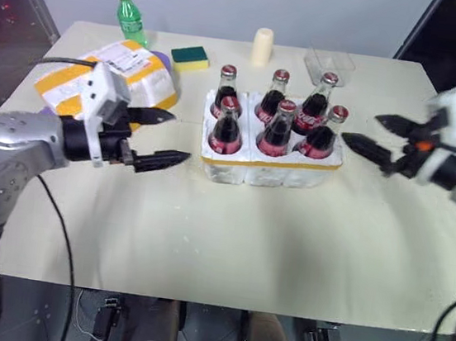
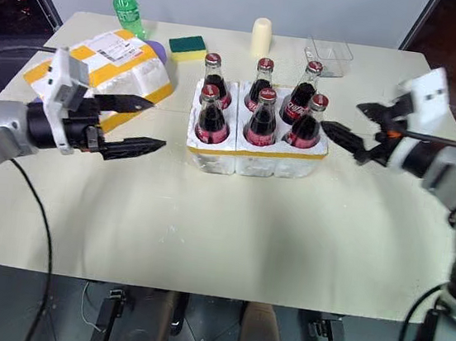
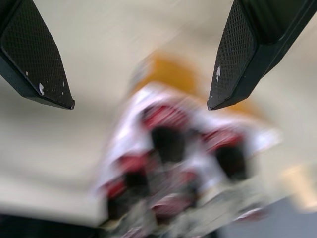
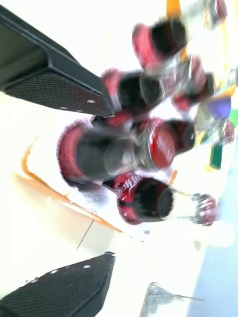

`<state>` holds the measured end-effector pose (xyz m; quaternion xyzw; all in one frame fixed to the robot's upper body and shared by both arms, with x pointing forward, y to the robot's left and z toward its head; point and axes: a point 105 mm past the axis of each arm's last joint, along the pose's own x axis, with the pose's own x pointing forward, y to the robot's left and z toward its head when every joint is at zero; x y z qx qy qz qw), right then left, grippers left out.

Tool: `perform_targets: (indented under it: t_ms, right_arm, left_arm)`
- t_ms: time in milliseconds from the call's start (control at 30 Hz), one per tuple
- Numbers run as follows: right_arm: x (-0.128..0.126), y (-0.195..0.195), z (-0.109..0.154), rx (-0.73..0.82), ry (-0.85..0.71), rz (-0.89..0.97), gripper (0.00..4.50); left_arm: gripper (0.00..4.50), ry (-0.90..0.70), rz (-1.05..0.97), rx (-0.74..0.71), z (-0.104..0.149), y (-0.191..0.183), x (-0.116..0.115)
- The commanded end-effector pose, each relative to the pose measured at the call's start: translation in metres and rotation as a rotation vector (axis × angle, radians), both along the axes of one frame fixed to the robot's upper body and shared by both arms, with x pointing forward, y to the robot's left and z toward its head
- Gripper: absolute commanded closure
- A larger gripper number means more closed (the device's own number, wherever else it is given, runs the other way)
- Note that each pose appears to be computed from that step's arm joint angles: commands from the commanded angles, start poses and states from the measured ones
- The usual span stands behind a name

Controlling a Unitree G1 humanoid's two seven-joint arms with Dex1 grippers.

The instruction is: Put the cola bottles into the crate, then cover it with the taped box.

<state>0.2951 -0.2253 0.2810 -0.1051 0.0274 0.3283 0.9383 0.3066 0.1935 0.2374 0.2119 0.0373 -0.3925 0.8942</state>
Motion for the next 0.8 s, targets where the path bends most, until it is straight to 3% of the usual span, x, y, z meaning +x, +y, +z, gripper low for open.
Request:
perform_targets:
  t_ms: [33,133,300,467,800]
  right_arm:
    - [-0.028,0.006,0.026,-0.028,-0.063,0.108,0.05]
    - [-0.037,0.014,0.031,-0.068,-0.085,0.162,0.05]
    - [-0.044,0.027,0.023,-0.055,-0.063,0.255,0.05]
    - [-0.049,0.033,0.019,-0.066,-0.038,0.323,0.05]
    - [-0.072,0.045,0.04,-0.094,-0.078,0.431,0.05]
  left_arm:
    - [0.0,-0.107,0.218,0.243,-0.004,0.05,0.015]
    - [0.0,-0.121,0.416,0.438,-0.016,0.104,0.018]
    - [0.0,-0.165,0.598,0.683,-0.032,0.152,0.017]
    - [0.0,-0.235,0.633,0.855,-0.048,0.162,0.024]
    - [0.0,-0.276,0.717,0.941,-0.085,0.167,0.05]
